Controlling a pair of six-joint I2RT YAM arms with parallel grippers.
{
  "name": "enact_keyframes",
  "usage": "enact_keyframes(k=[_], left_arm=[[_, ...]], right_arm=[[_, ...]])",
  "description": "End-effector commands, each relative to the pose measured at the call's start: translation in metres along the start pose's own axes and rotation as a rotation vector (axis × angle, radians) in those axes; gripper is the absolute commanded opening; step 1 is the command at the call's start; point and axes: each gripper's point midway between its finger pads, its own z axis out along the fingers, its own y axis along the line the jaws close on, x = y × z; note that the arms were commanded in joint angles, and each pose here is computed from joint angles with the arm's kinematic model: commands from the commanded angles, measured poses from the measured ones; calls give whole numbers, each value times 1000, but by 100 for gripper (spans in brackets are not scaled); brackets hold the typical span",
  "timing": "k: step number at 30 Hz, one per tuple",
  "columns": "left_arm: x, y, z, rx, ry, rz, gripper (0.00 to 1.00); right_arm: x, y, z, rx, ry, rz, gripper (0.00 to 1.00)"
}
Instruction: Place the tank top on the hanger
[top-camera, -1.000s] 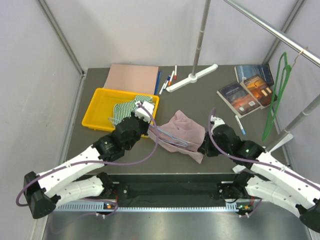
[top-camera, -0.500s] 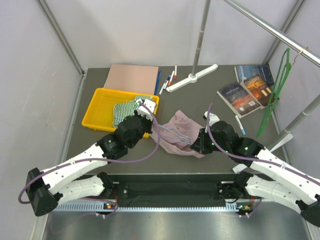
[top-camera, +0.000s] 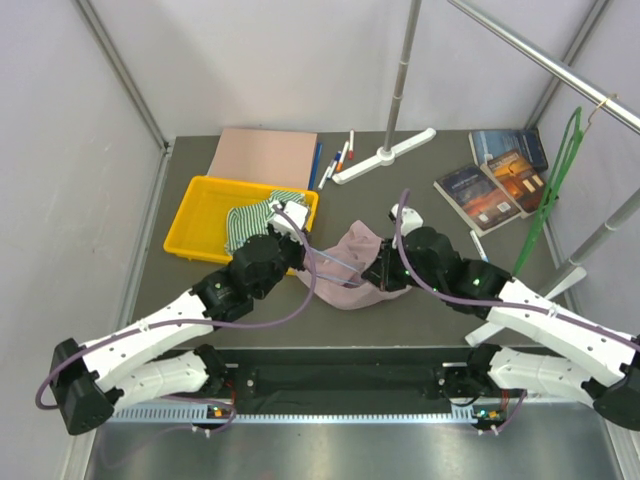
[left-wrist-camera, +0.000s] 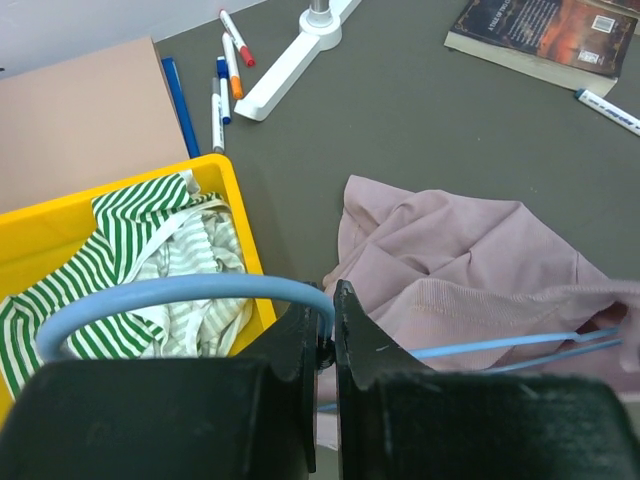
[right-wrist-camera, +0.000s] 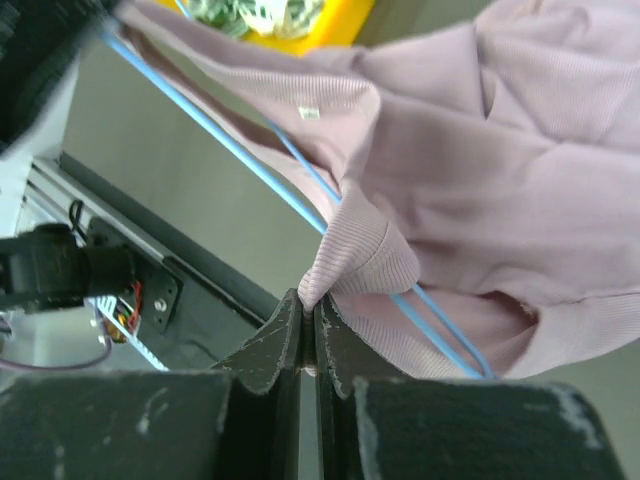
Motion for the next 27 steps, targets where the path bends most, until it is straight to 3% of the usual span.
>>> enact_keyframes(k=[1, 9, 12, 15, 16, 19, 22, 27], left_arm=[[-24, 0, -10, 9, -96, -52, 0], [-34, -4, -4, 17, -129, -67, 0], [-44, -3, -3, 10, -143, -75, 0], [-60, -1, -9, 5, -191, -111, 0], [-63, -1, -10, 9, -201, -113, 0], [-71, 1, -15, 14, -206, -111, 0], [-73, 2, -18, 25, -193, -108, 0], [-79, -16, -25, 148, -196, -111, 0]], right_arm=[[-38, 20, -12, -19, -110, -41, 0], [-32, 61, 2, -127, -73, -74, 0], [-22, 78, 6, -144, -40, -109, 5], [-21, 80, 4, -124, -37, -140, 30], [-25, 84, -3, -136, -53, -143, 52], [-37, 88, -25, -165, -102, -153, 74], [-49, 85, -49, -167, -151, -159, 87], [-56, 68, -67, -120, -194, -196, 89]])
